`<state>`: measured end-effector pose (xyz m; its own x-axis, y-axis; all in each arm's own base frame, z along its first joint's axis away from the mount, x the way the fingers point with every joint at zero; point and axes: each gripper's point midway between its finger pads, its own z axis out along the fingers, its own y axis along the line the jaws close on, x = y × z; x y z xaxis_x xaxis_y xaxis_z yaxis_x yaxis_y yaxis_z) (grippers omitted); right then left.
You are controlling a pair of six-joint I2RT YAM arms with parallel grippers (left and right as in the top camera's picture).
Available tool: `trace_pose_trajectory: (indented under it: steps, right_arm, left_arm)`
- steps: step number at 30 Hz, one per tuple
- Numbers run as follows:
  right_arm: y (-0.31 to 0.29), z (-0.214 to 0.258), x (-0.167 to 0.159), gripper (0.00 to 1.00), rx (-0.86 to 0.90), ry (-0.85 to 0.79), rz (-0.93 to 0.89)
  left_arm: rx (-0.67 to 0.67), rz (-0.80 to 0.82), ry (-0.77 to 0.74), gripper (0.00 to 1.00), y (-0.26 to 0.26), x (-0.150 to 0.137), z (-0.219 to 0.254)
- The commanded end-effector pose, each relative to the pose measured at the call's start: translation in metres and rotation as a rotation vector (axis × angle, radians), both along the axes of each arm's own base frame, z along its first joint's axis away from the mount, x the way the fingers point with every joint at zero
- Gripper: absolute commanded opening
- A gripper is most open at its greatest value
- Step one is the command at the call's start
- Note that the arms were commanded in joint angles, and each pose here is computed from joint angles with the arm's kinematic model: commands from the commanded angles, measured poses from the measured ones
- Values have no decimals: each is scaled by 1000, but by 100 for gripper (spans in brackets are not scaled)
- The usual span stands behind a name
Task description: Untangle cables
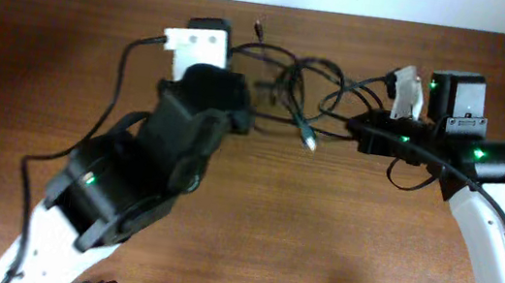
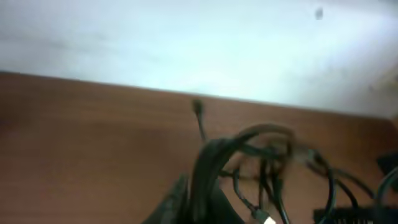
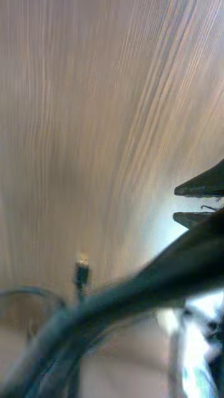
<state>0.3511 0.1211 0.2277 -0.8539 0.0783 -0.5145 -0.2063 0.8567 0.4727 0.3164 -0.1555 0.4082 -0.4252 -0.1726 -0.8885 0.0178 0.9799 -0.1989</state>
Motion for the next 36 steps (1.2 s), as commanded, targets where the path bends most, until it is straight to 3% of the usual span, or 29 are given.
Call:
trace_pose_trajectory:
  steps: [1,8,12,13,16,17,23,25,28,32,36]
  right_arm:
    - [-80,-36,16,4,-343,26,-264]
    - [-101,-35,18,4,-427,23,-358]
    - [-103,-35,19,4,-434,18,-365]
    - [-95,-35,19,4,-399,18,-340]
    - [-64,-28,23,4,-275,-21,-195]
    - [-54,-24,24,4,-240,-45,-144]
    - [20,40,31,4,116,-286,190]
    - [54,90,15,4,371,-387,382]
    - [70,146,-1,4,575,-472,526]
    - [73,205,-13,4,682,-600,603]
    - [73,232,-28,4,742,-621,635]
  left_arm:
    - [-44,208,-167,10,63,-19,56]
    - [-6,310,-196,12,81,-20,61]
    - [12,383,-223,24,96,-24,66]
    - [10,380,-223,30,96,-25,67]
    - [-13,314,-205,63,85,-24,64]
    - [-23,279,-193,67,79,-23,61]
    - [-25,111,-82,71,52,-28,38]
    - [15,99,-53,88,54,-31,30]
    - [106,-56,-30,93,35,-34,24]
    - [208,-247,14,93,9,-37,4]
    - [269,-273,96,91,2,-31,-26]
